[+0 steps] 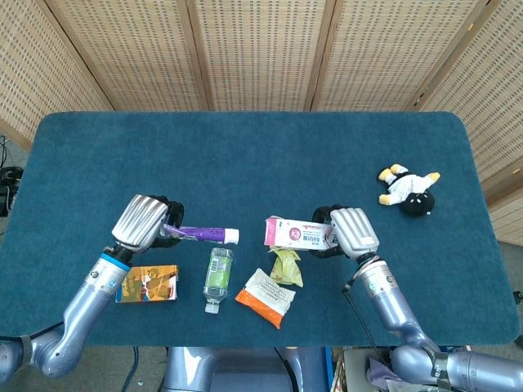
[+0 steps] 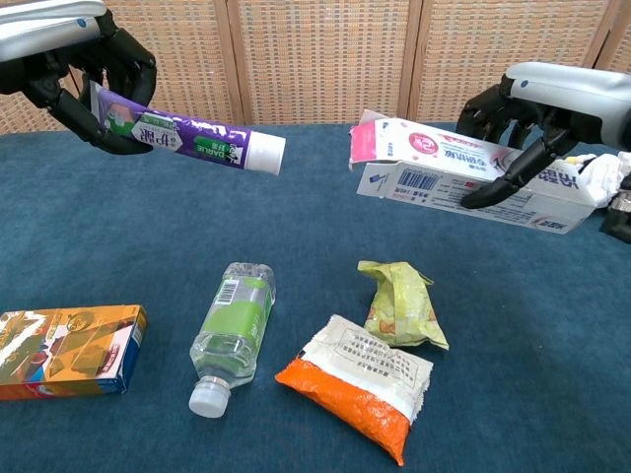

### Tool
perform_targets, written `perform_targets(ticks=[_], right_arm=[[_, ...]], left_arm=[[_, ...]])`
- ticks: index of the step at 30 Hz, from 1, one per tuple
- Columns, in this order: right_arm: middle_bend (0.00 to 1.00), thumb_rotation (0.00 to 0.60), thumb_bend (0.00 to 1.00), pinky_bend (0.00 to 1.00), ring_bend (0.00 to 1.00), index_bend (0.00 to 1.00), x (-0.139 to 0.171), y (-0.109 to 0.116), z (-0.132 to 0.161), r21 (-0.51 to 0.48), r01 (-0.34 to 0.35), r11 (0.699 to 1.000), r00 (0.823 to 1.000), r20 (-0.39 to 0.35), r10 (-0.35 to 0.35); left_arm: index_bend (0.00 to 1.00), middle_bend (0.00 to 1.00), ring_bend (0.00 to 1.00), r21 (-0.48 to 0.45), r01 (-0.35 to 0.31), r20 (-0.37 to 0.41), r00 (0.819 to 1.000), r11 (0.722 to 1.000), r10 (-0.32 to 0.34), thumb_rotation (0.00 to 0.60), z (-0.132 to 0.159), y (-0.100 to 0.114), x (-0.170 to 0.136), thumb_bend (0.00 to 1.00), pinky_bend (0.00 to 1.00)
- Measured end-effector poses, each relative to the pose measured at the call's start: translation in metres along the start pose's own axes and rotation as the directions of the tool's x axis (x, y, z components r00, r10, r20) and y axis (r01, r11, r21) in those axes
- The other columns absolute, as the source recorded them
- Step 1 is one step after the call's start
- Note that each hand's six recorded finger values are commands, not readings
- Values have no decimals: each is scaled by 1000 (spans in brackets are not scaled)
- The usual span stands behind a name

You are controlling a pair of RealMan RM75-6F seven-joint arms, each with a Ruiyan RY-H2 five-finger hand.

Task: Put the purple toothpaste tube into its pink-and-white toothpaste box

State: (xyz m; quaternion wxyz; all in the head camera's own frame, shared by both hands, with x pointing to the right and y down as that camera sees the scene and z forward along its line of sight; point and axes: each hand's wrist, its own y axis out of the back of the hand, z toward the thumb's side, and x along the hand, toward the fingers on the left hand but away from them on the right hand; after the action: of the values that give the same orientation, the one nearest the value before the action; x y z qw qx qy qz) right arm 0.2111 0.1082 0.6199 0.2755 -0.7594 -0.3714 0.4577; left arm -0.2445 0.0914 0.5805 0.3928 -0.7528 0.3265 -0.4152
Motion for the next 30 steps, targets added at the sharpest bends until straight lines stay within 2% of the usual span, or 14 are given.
perform_targets(ticks=[12,30], right_arm=[[515,600,1,445,414,593,0,-1,7,-4,-7,1000,1000,-10,7],[515,600,1,445,414,594,0,-6,16,-12,-18,1000,1000,-22,18]], left_arm=[[824,686,585,12,25,-14,1000,1000,-25,600,5,-6,7,313,648],[824,686,585,-12,31,14,999,999,-31,600,25,-16,18,313,648]])
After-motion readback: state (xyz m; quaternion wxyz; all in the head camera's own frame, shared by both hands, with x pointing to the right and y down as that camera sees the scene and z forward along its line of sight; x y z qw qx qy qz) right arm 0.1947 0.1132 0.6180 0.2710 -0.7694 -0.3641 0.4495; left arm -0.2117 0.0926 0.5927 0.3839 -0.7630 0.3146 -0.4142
